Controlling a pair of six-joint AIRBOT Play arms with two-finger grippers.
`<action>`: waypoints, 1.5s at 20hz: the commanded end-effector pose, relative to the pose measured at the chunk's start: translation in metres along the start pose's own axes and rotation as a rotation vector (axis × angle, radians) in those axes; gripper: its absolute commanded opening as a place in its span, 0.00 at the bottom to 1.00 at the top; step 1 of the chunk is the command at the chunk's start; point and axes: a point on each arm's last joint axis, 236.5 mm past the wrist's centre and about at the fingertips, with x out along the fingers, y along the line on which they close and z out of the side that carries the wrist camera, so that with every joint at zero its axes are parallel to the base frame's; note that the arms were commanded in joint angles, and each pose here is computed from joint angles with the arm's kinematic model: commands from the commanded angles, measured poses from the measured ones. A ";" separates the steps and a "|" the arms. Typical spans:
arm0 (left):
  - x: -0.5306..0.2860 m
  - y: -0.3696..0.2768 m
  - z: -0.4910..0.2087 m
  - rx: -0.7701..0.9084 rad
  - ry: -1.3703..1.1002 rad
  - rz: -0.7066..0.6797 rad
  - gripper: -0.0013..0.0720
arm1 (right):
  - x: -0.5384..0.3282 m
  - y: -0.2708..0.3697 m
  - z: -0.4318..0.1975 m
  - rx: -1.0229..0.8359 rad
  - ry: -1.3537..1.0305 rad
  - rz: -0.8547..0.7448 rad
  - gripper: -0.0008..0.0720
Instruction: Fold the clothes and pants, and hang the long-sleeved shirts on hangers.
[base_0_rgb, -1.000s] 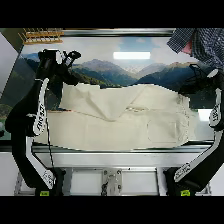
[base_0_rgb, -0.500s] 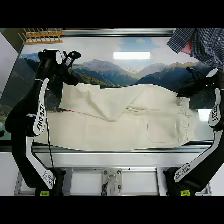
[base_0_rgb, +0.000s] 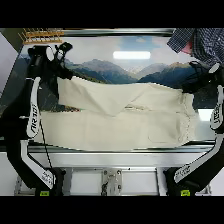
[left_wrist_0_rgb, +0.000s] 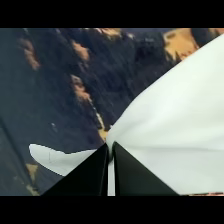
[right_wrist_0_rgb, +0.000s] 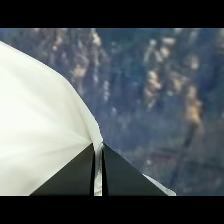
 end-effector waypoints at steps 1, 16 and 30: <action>-0.044 0.051 0.016 -0.107 -0.135 0.162 0.02 | -0.053 -0.012 0.010 0.028 -0.062 -0.111 0.05; -0.131 0.091 -0.108 -0.257 -0.282 0.350 0.03 | -0.149 0.037 -0.060 0.059 -0.105 -0.172 0.05; -0.106 0.031 -0.188 -0.084 -0.346 0.376 0.03 | -0.113 0.102 -0.202 0.039 -0.021 -0.155 0.05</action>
